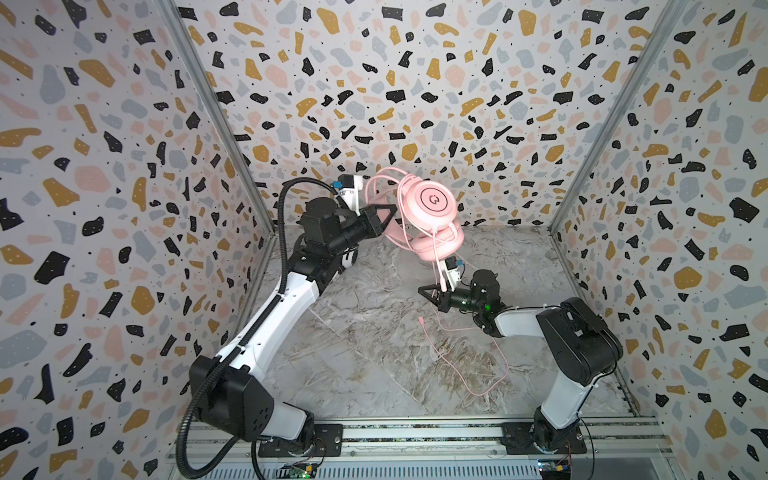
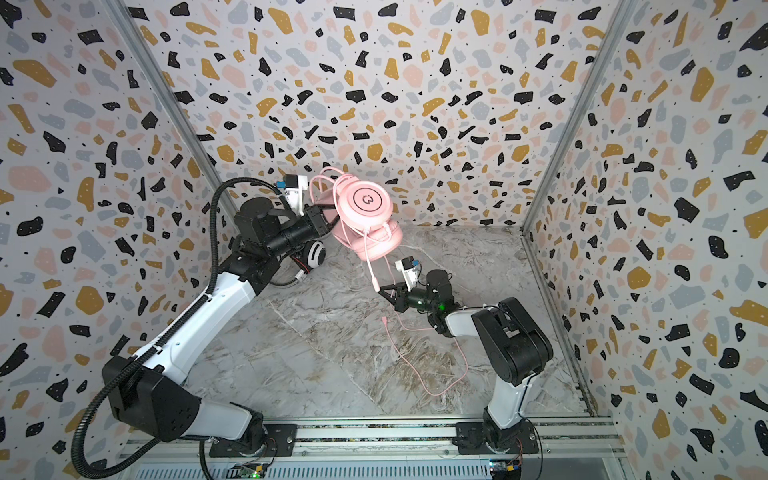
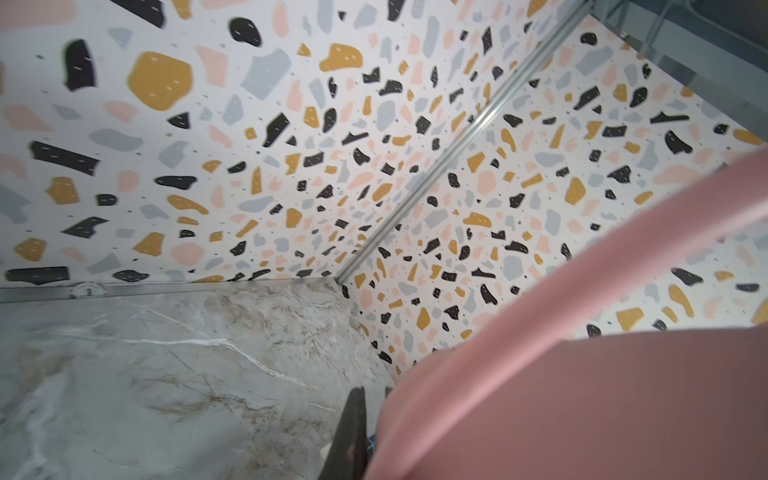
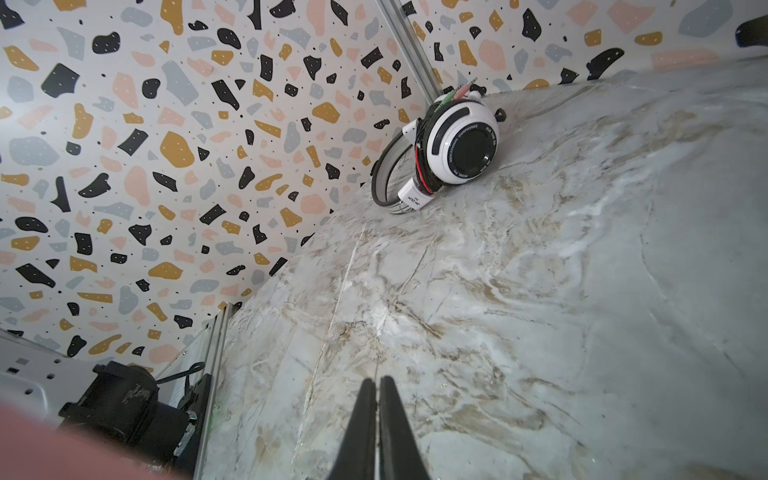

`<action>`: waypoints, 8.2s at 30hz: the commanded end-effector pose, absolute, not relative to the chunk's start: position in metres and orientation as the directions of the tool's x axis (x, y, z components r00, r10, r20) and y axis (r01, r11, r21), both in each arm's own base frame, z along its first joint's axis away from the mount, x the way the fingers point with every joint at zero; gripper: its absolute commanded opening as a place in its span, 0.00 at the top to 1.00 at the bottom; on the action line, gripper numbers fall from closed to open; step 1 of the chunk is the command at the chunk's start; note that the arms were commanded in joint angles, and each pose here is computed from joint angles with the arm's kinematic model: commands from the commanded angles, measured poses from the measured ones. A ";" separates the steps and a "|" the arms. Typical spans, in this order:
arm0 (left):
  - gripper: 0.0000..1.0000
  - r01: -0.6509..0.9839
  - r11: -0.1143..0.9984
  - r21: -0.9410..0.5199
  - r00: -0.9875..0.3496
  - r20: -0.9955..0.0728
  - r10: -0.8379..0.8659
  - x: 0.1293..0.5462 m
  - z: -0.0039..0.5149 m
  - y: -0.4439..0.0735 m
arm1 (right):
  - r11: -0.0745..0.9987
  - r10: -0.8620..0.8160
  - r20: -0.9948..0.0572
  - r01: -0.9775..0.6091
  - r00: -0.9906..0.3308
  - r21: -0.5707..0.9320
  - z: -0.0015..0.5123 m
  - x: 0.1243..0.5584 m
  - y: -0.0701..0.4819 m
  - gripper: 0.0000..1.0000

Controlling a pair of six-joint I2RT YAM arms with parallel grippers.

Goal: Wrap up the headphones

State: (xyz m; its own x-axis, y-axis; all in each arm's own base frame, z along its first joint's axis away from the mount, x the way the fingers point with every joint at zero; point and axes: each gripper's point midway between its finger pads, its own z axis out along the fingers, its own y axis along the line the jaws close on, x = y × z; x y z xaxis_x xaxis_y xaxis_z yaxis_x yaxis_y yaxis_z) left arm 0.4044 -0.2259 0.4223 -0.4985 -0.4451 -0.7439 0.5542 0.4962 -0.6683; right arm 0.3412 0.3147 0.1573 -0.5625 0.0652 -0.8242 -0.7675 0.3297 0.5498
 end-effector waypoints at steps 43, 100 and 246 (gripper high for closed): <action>1.00 0.051 0.808 -0.587 -0.214 -0.797 -0.565 0.439 0.367 -0.092 | 0.401 -0.400 -0.821 -0.883 -0.408 0.244 0.113 0.235 0.384 0.92; 1.00 -0.043 0.996 0.080 -0.533 -0.845 0.044 0.437 0.243 -0.123 | 0.331 -0.205 -0.978 -0.943 -0.035 -0.036 0.343 0.198 0.414 0.94; 1.00 0.090 0.339 -0.936 0.036 -0.337 -0.941 0.440 0.462 -0.094 | 0.532 -0.063 -0.847 -0.736 -0.528 0.419 0.167 0.358 0.354 0.98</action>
State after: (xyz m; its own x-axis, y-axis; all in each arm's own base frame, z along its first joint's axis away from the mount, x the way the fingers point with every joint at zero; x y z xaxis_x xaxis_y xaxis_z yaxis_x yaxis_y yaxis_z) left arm 0.4374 -0.1397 0.3331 -0.3061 -0.8105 -0.4994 -0.1307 0.5554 -0.8213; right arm 0.3700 0.3632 0.2092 -0.4196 0.0463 -0.9065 -0.7879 0.4773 0.3891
